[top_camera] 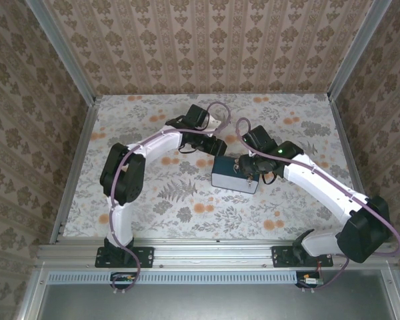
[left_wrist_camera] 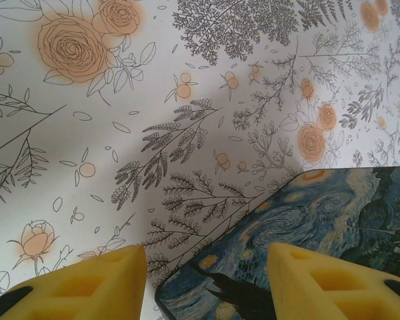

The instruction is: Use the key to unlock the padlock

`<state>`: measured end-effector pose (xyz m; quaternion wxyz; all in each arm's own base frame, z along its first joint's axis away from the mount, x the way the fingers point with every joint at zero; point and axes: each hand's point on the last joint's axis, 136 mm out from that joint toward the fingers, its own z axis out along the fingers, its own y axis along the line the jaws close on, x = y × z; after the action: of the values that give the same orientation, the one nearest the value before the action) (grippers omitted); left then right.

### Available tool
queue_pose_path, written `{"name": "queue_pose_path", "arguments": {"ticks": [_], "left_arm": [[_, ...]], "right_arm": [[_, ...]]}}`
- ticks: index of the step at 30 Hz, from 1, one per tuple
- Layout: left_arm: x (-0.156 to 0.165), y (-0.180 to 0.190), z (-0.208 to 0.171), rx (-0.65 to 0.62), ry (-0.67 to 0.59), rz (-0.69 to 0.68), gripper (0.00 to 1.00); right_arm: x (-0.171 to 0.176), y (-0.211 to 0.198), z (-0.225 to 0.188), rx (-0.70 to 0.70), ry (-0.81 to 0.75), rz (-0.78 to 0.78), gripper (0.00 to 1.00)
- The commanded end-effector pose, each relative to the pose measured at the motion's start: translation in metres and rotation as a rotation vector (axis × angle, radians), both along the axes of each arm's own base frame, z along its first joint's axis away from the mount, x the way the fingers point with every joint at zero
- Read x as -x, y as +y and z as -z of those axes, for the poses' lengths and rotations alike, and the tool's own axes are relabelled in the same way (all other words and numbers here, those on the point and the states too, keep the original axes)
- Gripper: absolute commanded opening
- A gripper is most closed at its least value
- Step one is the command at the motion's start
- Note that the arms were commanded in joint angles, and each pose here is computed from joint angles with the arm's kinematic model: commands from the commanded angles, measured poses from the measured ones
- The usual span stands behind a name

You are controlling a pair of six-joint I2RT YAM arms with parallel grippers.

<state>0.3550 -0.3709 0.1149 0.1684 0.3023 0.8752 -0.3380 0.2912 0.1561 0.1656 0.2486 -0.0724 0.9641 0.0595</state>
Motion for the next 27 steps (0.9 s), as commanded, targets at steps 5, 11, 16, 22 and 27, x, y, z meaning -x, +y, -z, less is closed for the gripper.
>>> {"name": "queue_pose_path", "arguments": {"ticks": [5, 11, 16, 22, 27], "left_arm": [[-0.007, 0.005, -0.015, 0.040, -0.013, -0.040, 0.51], [-0.008, 0.004, -0.015, 0.049, -0.006, -0.046, 0.51], [-0.008, 0.004, -0.013, 0.048, -0.003, -0.049, 0.51], [-0.008, 0.004, -0.012, 0.053, 0.007, -0.052, 0.50], [-0.008, 0.004, -0.011, 0.054, 0.009, -0.054, 0.50]], "right_arm": [[0.013, -0.004, 0.002, -0.006, 0.016, -0.018, 0.50], [0.020, -0.005, 0.010, 0.007, 0.036, -0.053, 0.54], [0.017, -0.004, 0.012, 0.042, 0.033, -0.063, 0.53], [0.018, -0.004, 0.016, 0.105, 0.053, -0.089, 0.53], [0.019, -0.002, 0.019, 0.113, 0.056, -0.093, 0.53]]}}
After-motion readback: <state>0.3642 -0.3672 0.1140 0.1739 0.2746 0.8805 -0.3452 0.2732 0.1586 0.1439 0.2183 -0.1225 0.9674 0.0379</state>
